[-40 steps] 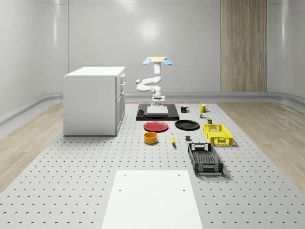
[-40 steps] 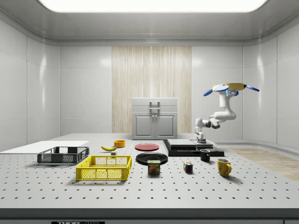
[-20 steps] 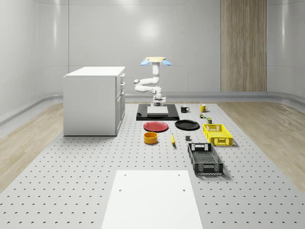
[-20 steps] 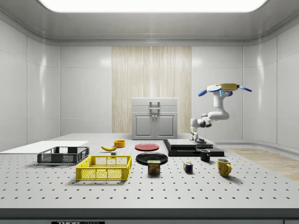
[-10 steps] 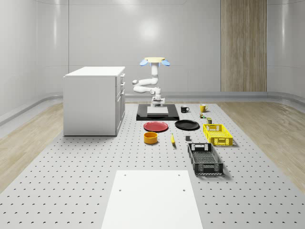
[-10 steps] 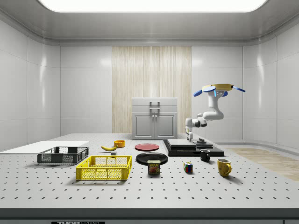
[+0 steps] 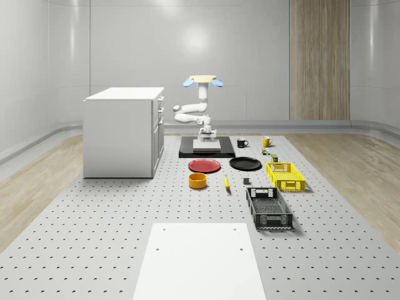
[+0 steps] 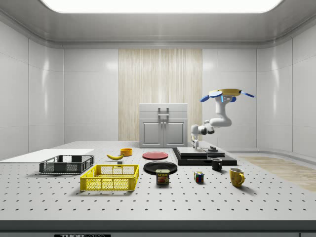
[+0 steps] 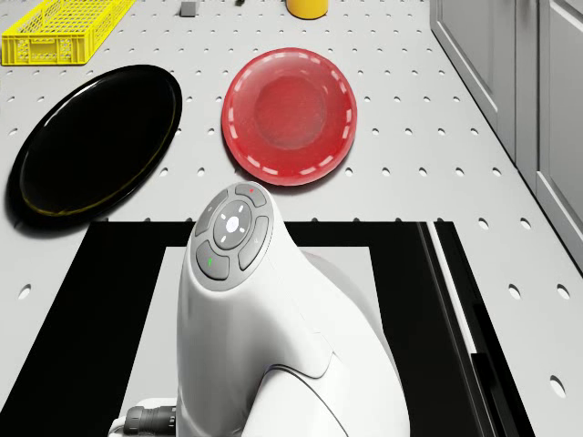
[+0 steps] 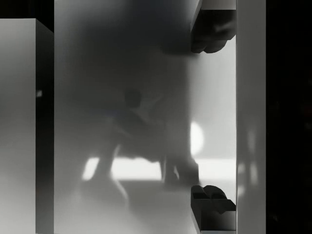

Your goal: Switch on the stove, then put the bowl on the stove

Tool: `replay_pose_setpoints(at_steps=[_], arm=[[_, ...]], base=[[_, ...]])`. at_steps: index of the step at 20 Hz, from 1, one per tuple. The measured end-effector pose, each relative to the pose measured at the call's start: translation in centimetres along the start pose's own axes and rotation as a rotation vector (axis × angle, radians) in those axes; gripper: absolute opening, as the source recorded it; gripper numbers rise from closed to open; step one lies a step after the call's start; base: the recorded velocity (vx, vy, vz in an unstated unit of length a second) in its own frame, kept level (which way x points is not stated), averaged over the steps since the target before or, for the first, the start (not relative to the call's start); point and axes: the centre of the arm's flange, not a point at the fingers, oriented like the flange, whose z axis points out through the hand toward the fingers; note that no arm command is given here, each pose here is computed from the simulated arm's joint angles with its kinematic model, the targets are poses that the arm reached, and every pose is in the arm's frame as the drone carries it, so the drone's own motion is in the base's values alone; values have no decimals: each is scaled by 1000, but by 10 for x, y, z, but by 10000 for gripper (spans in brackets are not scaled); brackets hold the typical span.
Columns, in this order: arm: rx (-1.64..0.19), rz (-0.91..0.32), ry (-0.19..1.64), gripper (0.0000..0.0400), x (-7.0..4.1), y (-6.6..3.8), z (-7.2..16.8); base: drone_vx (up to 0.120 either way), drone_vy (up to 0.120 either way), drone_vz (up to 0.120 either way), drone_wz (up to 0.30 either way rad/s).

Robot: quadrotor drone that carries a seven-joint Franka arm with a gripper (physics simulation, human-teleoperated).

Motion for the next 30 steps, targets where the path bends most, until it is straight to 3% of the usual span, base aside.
replay_pose_setpoints(at_steps=[30], arm=[[0, 0, 0, 400, 0, 0, 0]], base=[[120, -8, 0, 0]])
